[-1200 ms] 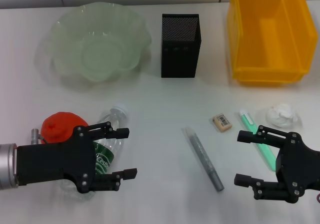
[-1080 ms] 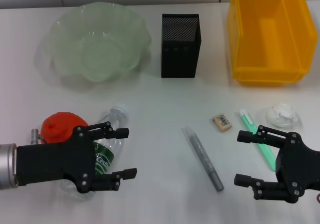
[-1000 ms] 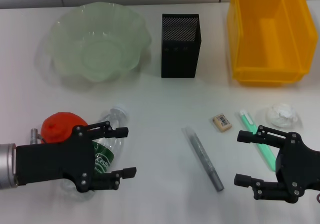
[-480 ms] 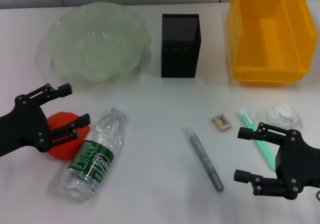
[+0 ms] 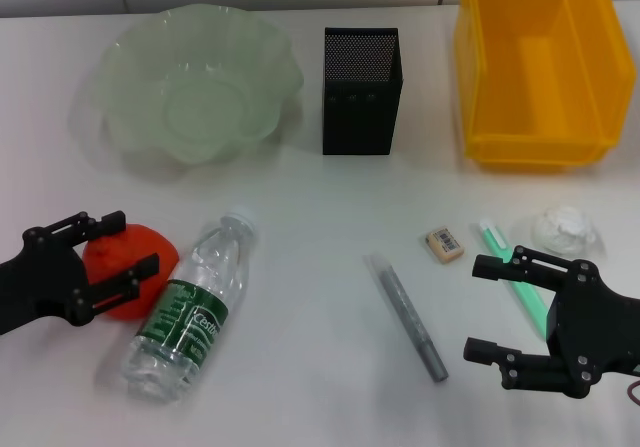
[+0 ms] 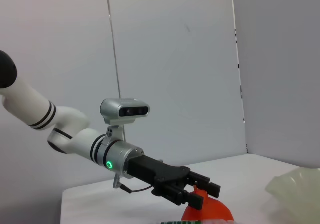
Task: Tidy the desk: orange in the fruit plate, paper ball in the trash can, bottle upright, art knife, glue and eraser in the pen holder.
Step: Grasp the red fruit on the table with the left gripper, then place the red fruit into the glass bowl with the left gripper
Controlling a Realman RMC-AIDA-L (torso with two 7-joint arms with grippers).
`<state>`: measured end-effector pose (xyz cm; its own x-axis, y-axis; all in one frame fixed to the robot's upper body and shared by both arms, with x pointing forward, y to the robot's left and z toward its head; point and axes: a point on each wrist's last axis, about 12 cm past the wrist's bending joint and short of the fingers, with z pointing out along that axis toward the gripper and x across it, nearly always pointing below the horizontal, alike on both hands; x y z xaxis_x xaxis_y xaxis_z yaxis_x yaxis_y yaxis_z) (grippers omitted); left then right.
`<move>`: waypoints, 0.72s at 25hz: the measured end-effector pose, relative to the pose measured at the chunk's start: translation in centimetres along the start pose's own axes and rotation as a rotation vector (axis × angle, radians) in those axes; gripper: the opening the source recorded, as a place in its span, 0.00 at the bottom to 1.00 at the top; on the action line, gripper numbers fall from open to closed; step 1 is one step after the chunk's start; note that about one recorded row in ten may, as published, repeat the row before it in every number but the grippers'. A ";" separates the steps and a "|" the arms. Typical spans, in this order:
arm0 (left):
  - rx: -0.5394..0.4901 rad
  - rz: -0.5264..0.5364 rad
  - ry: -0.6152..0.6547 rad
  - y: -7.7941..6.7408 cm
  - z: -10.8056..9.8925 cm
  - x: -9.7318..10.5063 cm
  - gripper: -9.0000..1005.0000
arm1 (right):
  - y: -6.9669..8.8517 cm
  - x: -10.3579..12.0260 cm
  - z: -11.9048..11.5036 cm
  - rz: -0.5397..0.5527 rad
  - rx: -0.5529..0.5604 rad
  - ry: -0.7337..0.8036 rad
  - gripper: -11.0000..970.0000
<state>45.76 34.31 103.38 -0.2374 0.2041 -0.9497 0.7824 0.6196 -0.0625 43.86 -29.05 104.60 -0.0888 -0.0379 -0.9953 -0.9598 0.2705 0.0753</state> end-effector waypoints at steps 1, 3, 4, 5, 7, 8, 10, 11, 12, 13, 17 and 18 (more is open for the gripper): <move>-0.006 -0.001 0.003 0.0 0.0 0.1 0.79 | 0.0 0.0 0.0 0.000 0.001 0.000 0.83; -0.020 -0.005 0.019 0.3 0.0 0.2 0.75 | 0.0 0.0 0.0 0.001 0.002 0.003 0.83; -0.026 -0.009 0.032 0.4 0.1 0.2 0.71 | 0.0 0.1 0.0 0.002 0.003 0.005 0.83; -0.030 -0.013 0.045 0.5 0.2 0.3 0.67 | 0.0 0.1 0.0 0.002 0.003 0.008 0.83; -0.032 -0.015 0.064 0.6 0.3 0.5 0.59 | 0.0 0.1 0.1 0.004 0.003 0.010 0.83; -0.031 -0.015 0.065 0.6 0.3 0.5 0.55 | 0.0 0.1 0.1 0.004 0.003 0.009 0.83; -0.031 -0.015 0.064 0.6 0.3 0.5 0.48 | 0.0 0.1 0.1 0.005 0.004 0.009 0.83; -0.035 -0.015 0.064 0.6 0.3 0.5 0.45 | 0.0 0.2 0.0 0.005 0.006 0.008 0.83; -0.035 -0.015 0.064 0.6 0.3 0.5 0.41 | 0.0 0.2 0.0 0.005 0.006 0.008 0.83; -0.036 -0.015 0.063 0.7 0.3 0.5 0.38 | 0.0 0.2 0.0 0.005 0.008 0.007 0.83; -0.042 -0.010 0.041 0.8 0.1 0.1 0.29 | 0.0 0.2 0.0 0.007 0.011 0.006 0.83; -0.042 -0.010 0.041 0.8 0.1 0.1 0.27 | 0.0 0.2 0.0 0.007 0.011 0.006 0.83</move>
<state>46.44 34.74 103.20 -0.2695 0.2282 -0.9356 0.7553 0.6528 -0.0583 43.81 -29.10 104.42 -0.0969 -0.0420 -0.9944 -0.9562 0.2812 0.0813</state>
